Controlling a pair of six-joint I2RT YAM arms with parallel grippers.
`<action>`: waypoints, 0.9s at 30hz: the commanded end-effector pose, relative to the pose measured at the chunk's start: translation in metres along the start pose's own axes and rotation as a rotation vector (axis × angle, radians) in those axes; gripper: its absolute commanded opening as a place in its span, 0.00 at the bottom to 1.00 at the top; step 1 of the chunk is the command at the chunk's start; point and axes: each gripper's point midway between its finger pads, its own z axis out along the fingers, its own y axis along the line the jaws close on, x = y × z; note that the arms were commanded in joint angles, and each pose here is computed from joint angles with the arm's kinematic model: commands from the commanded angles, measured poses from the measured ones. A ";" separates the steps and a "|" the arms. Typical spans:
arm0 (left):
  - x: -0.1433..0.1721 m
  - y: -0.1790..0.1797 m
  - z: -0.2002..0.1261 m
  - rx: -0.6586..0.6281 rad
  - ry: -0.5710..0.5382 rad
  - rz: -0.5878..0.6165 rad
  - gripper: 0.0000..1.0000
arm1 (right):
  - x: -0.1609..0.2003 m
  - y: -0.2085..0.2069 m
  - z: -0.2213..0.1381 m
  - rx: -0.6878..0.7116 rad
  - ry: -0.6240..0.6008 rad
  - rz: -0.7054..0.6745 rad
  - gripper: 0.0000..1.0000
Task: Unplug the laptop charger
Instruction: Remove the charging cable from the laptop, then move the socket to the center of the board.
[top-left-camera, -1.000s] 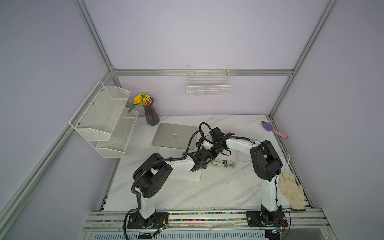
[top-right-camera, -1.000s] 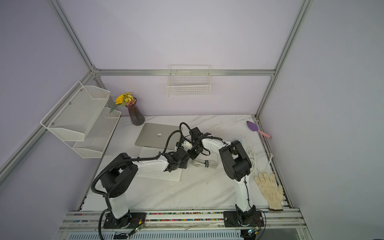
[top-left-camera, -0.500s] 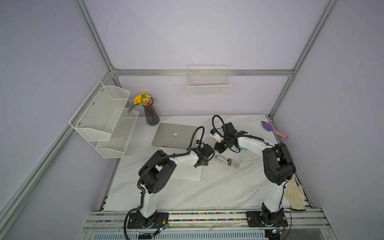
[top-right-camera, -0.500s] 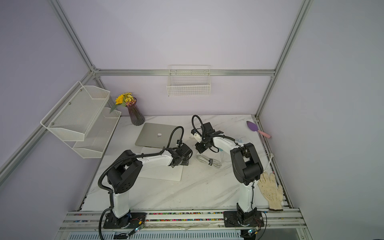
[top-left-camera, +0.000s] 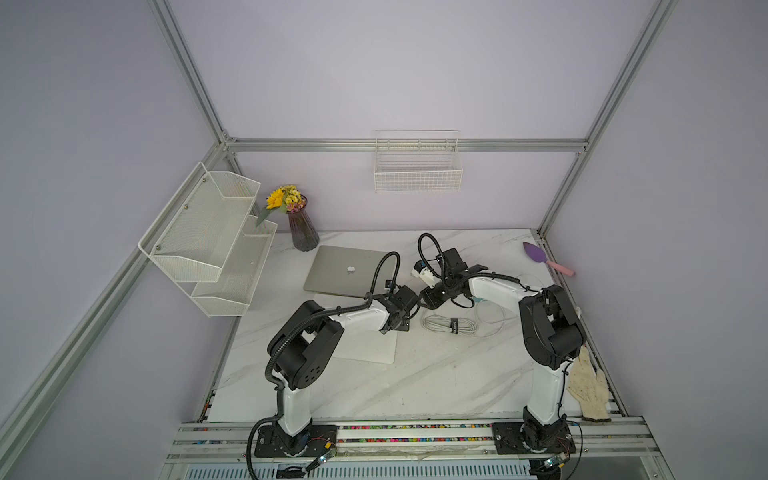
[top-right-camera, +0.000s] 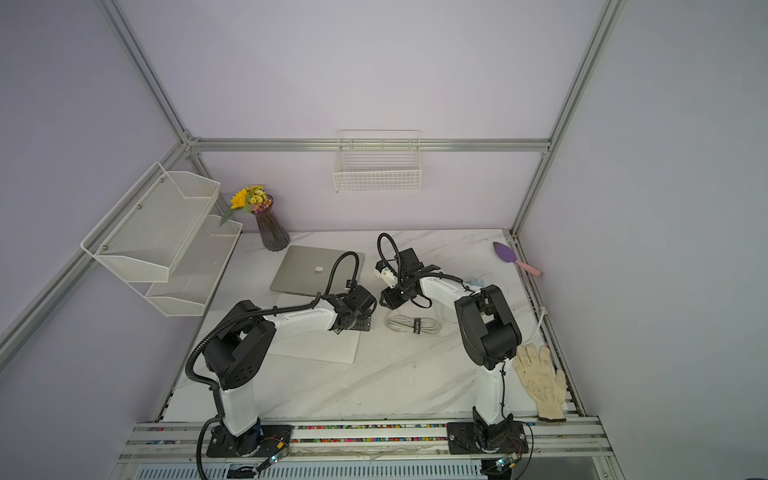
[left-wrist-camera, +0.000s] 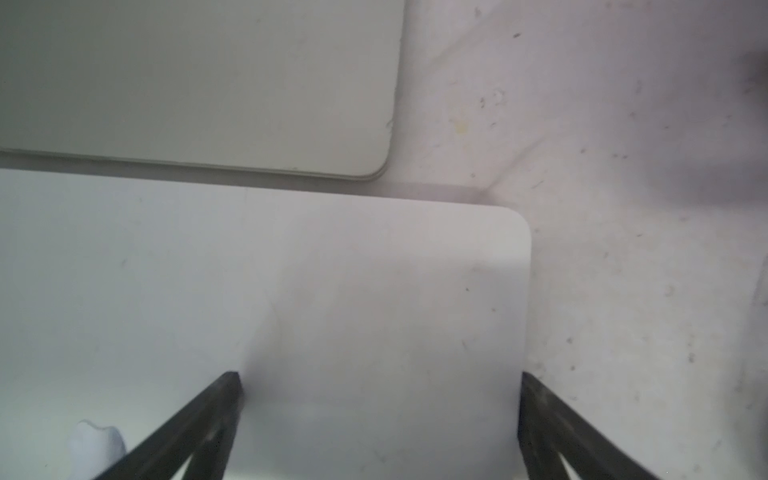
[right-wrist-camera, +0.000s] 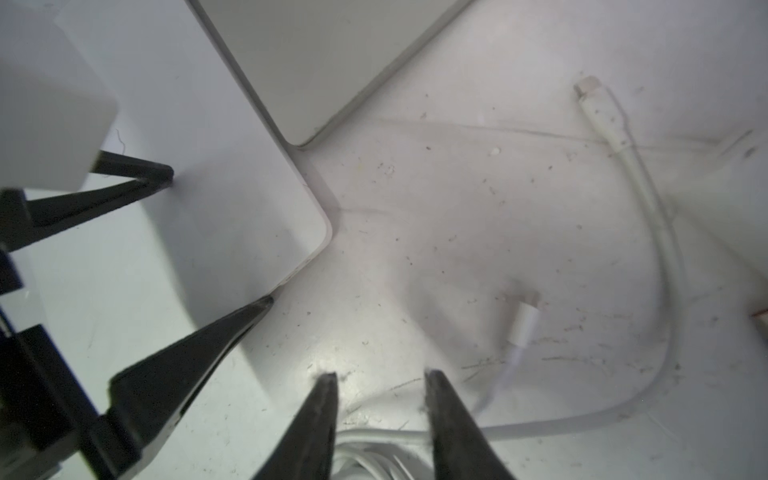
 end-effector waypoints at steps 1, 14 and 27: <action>0.012 0.060 -0.013 -0.162 0.097 -0.024 1.00 | -0.065 0.006 -0.060 0.073 -0.208 0.008 0.52; -0.228 -0.128 -0.162 0.564 -0.679 0.257 0.97 | -0.010 -0.210 -0.228 0.542 -0.298 0.739 0.60; -0.218 -0.266 -0.183 0.975 -0.746 0.475 0.94 | 0.057 -0.286 -0.193 0.493 -0.083 0.892 0.64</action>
